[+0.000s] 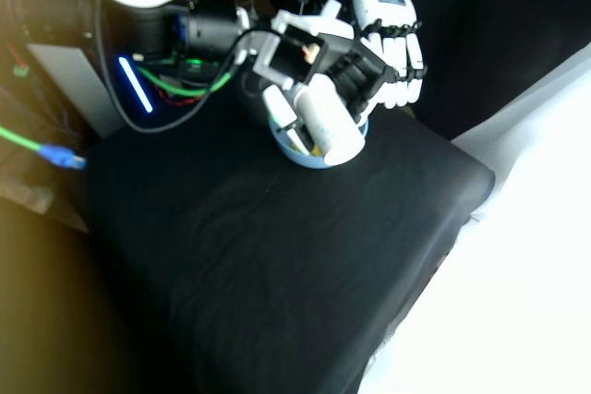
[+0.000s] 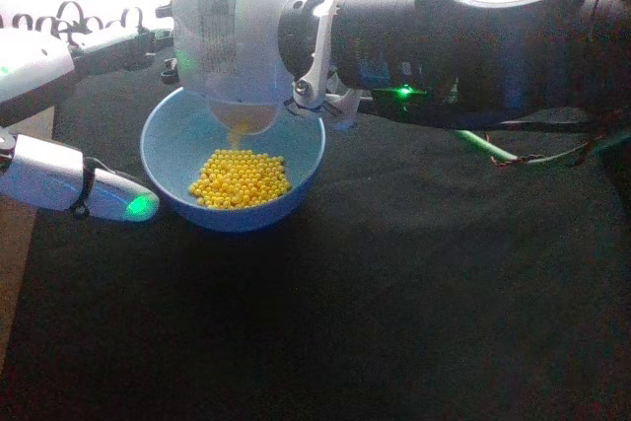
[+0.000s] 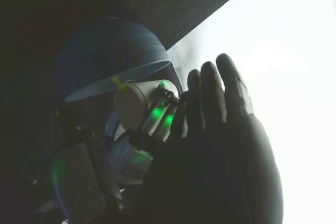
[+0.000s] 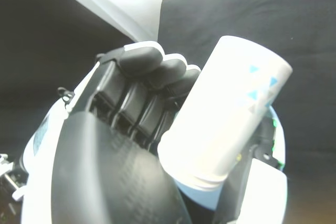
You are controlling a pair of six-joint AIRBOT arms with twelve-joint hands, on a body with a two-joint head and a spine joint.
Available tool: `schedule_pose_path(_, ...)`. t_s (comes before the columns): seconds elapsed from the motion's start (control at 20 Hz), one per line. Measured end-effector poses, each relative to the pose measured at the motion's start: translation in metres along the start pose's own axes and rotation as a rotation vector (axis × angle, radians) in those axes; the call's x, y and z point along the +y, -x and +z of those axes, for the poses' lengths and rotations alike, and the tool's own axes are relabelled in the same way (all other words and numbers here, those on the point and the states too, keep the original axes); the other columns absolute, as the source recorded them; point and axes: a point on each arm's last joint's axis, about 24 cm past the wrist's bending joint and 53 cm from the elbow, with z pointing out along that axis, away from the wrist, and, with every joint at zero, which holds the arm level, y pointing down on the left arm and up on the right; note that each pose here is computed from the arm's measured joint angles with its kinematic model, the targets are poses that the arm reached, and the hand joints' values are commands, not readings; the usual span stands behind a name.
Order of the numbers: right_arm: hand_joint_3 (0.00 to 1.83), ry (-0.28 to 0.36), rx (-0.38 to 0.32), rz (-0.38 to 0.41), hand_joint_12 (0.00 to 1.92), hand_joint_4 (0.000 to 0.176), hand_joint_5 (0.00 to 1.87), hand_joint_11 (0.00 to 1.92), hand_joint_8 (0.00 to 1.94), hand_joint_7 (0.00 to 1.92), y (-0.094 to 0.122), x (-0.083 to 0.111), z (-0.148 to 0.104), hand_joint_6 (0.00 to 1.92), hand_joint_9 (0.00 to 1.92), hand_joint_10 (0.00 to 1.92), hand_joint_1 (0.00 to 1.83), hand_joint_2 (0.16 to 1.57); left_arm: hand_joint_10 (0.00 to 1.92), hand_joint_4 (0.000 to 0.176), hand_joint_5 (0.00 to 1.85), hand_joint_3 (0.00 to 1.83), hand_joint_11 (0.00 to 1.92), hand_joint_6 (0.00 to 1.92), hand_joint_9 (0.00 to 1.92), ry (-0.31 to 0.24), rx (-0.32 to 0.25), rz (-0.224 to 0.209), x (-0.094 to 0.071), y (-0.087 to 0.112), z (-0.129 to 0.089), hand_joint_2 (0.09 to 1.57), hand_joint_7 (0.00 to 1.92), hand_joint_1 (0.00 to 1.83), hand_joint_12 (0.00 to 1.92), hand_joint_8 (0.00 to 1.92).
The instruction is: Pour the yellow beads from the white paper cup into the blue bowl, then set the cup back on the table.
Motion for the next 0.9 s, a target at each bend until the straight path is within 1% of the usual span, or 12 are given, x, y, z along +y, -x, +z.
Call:
schedule_pose_path(0.05, 0.00, -0.004, 0.002, 0.000, 1.92, 0.000, 0.77, 0.45, 1.40, 0.88, -0.001, -0.002, 0.000, 1.11, 0.63, 1.58, 1.22, 1.20, 0.00, 0.000, 0.02, 0.00, 0.00, 0.00, 0.26, 0.000, 0.000, 0.000, 0.000, 0.000, 0.000, 0.85, 0.28, 0.52, 0.54, 0.00)
schedule_pose_path(0.1, 0.00, -0.007, 0.004, 0.000, 1.92, 0.000, 0.77, 0.45, 1.40, 0.88, -0.001, -0.002, 0.000, 1.11, 0.63, 1.58, 1.22, 1.20, 0.00, 0.008, 0.01, 0.00, 0.00, 0.00, 0.26, -0.001, 0.000, 0.000, 0.000, 0.000, 0.000, 0.85, 0.27, 0.49, 0.55, 0.00)
schedule_pose_path(0.15, 0.00, -0.008, 0.005, 0.000, 1.92, 0.000, 0.77, 0.45, 1.40, 0.88, -0.001, -0.003, 0.001, 1.11, 0.63, 1.58, 1.22, 1.20, 0.00, 0.016, 0.02, 0.00, 0.00, 0.00, 0.26, 0.000, 0.001, 0.000, 0.000, 0.000, 0.000, 0.84, 0.27, 0.50, 0.59, 0.00)
schedule_pose_path(0.2, 0.00, -0.007, 0.004, 0.000, 1.92, 0.000, 0.77, 0.45, 1.40, 0.88, -0.001, -0.002, 0.001, 1.11, 0.63, 1.58, 1.22, 1.20, 0.01, 0.008, 0.02, 0.00, 0.00, 0.00, 0.28, 0.000, 0.000, 0.000, 0.000, 0.000, 0.000, 0.84, 0.28, 0.51, 0.65, 0.00)
schedule_pose_path(0.3, 0.00, -0.002, 0.001, 0.000, 1.92, 0.000, 0.77, 0.45, 1.40, 0.88, 0.000, 0.001, 0.001, 1.11, 0.63, 1.58, 1.22, 1.20, 0.01, 0.001, 0.02, 0.00, 0.00, 0.00, 0.31, -0.001, 0.000, 0.001, 0.000, 0.000, 0.000, 0.85, 0.31, 0.51, 0.72, 0.01)
schedule_pose_path(0.45, 0.00, 0.006, -0.003, 0.000, 1.92, 0.000, 0.77, 0.45, 1.40, 0.88, 0.003, 0.005, 0.002, 1.11, 0.63, 1.58, 1.22, 1.20, 0.01, 0.000, 0.03, 0.00, 0.00, 0.00, 0.35, -0.001, 0.000, 0.001, 0.000, 0.000, 0.000, 0.84, 0.33, 0.52, 0.79, 0.01)
schedule_pose_path(0.5, 0.00, 0.008, -0.004, 0.000, 1.92, 0.000, 0.77, 0.45, 1.40, 0.88, 0.003, 0.006, 0.002, 1.11, 0.63, 1.58, 1.22, 1.20, 0.01, 0.000, 0.02, 0.00, 0.00, 0.00, 0.35, -0.001, 0.000, 0.001, 0.000, 0.000, 0.000, 0.84, 0.33, 0.53, 0.77, 0.00)
schedule_pose_path(0.55, 0.00, 0.009, -0.005, 0.000, 1.92, 0.000, 0.77, 0.45, 1.40, 0.88, 0.004, 0.007, 0.002, 1.11, 0.63, 1.58, 1.22, 1.20, 0.01, 0.000, 0.05, 0.00, 0.00, 0.01, 0.37, -0.001, 0.000, 0.001, 0.000, 0.000, 0.000, 0.84, 0.35, 0.57, 0.84, 0.01)
schedule_pose_path(0.6, 0.00, 0.009, -0.005, 0.000, 1.92, 0.000, 0.77, 0.45, 1.40, 0.88, 0.004, 0.007, 0.002, 1.11, 0.63, 1.58, 1.22, 1.20, 0.01, 0.000, 0.02, 0.00, 0.00, 0.00, 0.35, -0.001, 0.000, 0.001, 0.000, 0.000, 0.000, 0.83, 0.34, 0.54, 0.75, 0.00)
schedule_pose_path(0.65, 0.00, 0.013, -0.007, 0.000, 1.92, 0.000, 0.77, 0.45, 1.40, 0.88, 0.005, 0.010, 0.002, 1.11, 0.63, 1.58, 1.22, 1.20, 0.00, 0.000, 0.01, 0.00, 0.00, 0.00, 0.35, 0.000, 0.001, 0.002, 0.000, 0.000, 0.000, 0.83, 0.33, 0.55, 0.70, 0.00)
schedule_pose_path(0.8, 0.00, 0.027, -0.015, -0.002, 1.92, 0.000, 0.77, 0.45, 1.40, 0.88, 0.009, 0.017, 0.003, 1.11, 0.63, 1.58, 1.22, 1.20, 0.01, 0.000, 0.05, 0.00, 0.00, 0.01, 0.39, 0.001, 0.005, 0.001, 0.000, -0.002, 0.001, 0.82, 0.35, 0.57, 0.83, 0.00)
schedule_pose_path(0.9, 0.00, 0.039, -0.021, -0.015, 1.92, 0.000, 0.77, 0.45, 1.40, 0.88, 0.012, 0.023, 0.003, 1.11, 0.63, 1.58, 1.22, 1.20, 0.01, 0.000, 0.05, 0.01, 0.00, 0.00, 0.38, 0.002, 0.005, 0.000, 0.001, -0.002, 0.001, 0.84, 0.35, 0.58, 0.85, 0.00)
